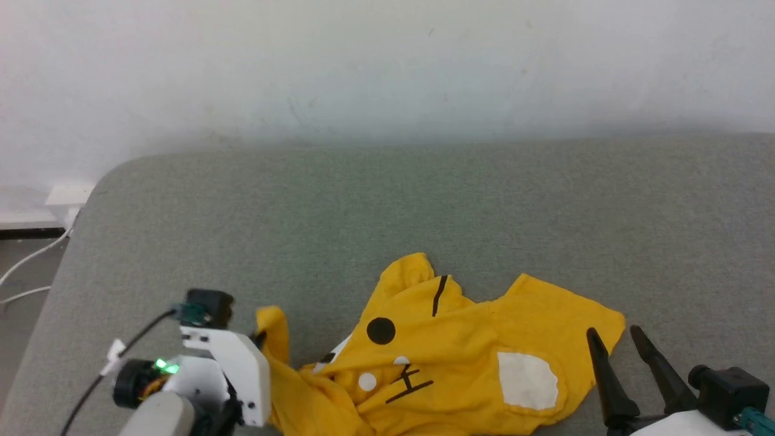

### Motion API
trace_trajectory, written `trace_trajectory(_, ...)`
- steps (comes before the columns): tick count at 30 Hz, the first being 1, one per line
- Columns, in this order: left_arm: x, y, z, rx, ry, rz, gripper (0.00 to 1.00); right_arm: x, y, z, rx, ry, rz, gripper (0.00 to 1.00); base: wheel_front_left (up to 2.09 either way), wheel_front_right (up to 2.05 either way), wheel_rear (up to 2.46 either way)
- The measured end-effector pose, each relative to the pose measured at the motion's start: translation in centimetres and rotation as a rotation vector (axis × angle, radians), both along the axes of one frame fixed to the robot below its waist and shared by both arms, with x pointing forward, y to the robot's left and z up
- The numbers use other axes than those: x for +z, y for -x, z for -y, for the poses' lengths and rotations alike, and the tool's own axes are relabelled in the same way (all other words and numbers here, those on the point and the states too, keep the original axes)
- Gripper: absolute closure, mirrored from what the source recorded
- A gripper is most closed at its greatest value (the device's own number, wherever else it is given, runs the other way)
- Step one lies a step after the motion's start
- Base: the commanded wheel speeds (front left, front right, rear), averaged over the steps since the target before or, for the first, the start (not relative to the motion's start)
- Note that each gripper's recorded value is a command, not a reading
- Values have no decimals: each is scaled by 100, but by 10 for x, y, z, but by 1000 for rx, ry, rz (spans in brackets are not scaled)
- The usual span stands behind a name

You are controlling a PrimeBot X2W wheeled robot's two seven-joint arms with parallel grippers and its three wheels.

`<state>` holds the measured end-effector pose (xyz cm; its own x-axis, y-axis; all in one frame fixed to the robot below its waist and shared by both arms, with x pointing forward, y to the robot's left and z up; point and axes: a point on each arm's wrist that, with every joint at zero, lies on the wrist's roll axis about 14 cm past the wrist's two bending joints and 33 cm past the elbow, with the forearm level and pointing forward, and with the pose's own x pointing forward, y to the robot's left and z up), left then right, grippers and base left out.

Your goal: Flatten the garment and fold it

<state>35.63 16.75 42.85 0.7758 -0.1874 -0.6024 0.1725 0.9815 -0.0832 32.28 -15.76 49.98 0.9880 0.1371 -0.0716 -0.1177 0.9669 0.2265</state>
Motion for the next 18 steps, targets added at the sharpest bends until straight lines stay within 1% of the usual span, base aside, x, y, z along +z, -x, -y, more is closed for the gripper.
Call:
trace_trajectory(2,21,-9,-14,55,3,89,100,1,-1,-2,6,-3,6,0,0,0,0)
trace_trajectory(4,43,-12,-35,136,0,171,100,2,-3,-3,12,-3,10,0,0,0,0)
trace_trajectory(6,51,-3,-60,236,-1,200,100,4,-3,-6,21,-3,15,0,0,0,0)
trace_trajectory(9,27,38,-91,396,14,116,100,5,-4,-8,30,-2,20,0,0,0,0)
trace_trajectory(11,-2,76,-103,482,21,-2,100,6,-4,-10,36,-2,23,0,0,0,0)
trace_trajectory(13,-29,112,-104,543,55,-111,100,6,-4,-11,39,-2,23,0,0,0,0)
trace_trajectory(15,-50,138,-101,583,76,-199,100,6,-5,-12,41,-2,22,0,0,0,0)
trace_trajectory(17,-61,150,-99,611,100,-248,100,5,-6,-13,45,-1,17,0,0,0,0)
trace_trajectory(18,-65,153,-97,621,111,-264,95,4,-6,-13,48,-1,10,0,0,0,0)
